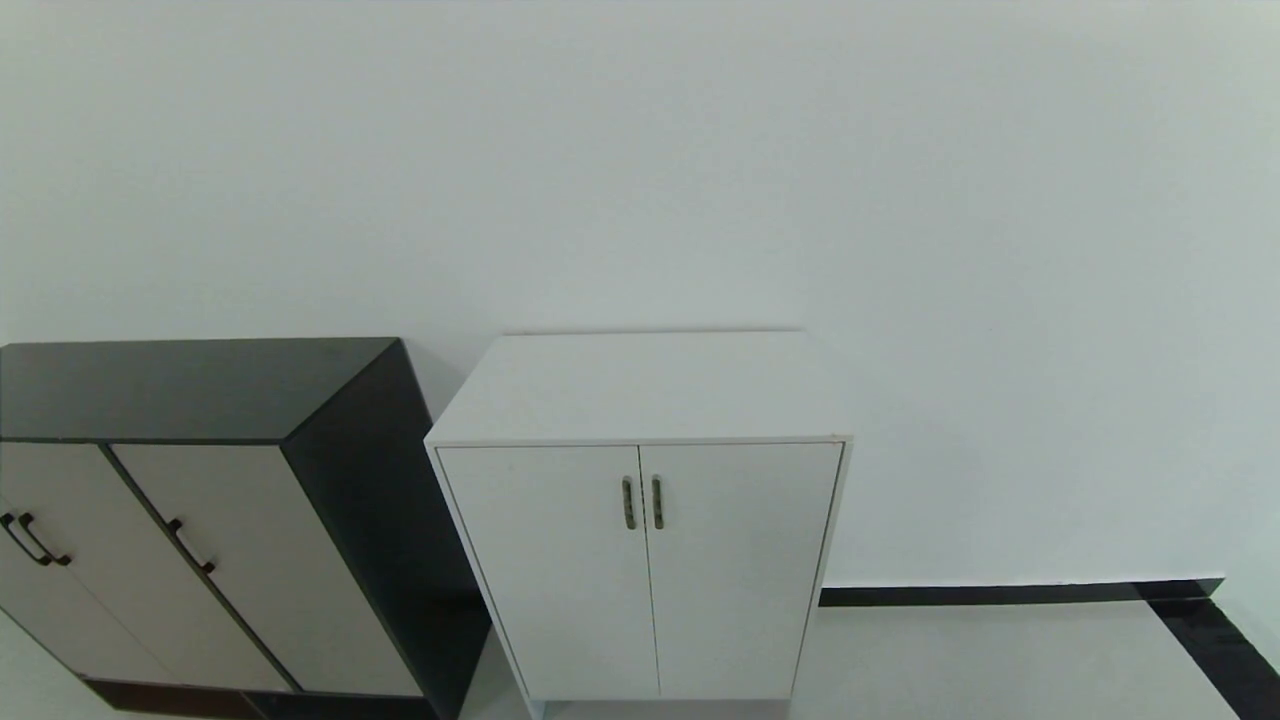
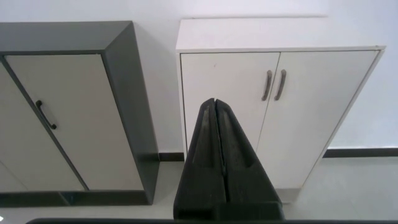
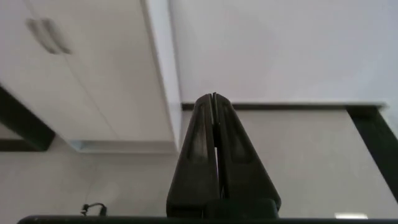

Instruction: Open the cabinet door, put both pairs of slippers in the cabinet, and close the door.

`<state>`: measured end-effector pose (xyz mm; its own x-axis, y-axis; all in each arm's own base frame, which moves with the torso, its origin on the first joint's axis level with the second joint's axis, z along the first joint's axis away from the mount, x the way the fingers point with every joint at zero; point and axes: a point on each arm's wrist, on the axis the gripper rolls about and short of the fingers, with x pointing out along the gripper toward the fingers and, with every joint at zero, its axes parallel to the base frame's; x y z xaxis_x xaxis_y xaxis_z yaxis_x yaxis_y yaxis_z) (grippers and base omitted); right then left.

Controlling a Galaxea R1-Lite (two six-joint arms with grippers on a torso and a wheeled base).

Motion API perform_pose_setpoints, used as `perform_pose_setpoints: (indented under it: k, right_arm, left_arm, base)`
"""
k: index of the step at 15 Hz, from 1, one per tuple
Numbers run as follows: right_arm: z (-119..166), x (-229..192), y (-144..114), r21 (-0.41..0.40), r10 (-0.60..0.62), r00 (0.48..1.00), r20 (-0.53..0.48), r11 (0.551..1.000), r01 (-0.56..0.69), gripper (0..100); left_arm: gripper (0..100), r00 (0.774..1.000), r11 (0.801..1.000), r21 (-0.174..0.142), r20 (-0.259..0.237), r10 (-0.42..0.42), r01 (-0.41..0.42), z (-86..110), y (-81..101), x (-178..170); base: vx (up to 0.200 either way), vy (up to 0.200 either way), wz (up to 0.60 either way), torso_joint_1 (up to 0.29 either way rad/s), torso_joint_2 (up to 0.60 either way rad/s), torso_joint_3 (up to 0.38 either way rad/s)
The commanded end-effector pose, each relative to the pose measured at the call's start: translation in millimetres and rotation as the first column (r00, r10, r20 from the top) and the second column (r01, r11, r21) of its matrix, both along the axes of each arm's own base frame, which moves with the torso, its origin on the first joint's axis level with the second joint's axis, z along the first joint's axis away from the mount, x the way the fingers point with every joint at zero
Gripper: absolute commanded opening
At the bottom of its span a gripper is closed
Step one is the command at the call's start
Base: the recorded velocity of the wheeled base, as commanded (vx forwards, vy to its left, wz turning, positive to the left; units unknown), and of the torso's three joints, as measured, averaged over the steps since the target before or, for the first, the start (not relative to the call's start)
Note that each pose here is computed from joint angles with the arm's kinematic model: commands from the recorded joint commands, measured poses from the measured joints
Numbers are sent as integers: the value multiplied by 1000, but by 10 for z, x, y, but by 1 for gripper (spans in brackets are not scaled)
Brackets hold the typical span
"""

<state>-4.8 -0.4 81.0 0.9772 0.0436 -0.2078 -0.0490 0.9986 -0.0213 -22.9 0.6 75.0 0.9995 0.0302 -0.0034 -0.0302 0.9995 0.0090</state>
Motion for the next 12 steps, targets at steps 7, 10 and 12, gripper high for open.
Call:
perform_pose_setpoints:
  k: [7,10,12]
  right_arm:
    - [-42,-131,-8,10,-80,986,144,997,80,0]
    - [-56,-179,1,22,-52,978,204,999,48,0]
    - [-55,-180,1,31,-55,977,207,998,50,0]
  left_arm:
    - [0,1000,1000,-4,-1,0,0,0,0,1]
    - [0,1000,1000,-4,-3,-1,1,-1,0,1]
    - [0,1000,1000,-3,-1,0,0,0,0,1]
  base:
    - [0,0,0,0,0,0]
    - [0,0,0,0,0,0]
    - [0,0,0,0,0,0]
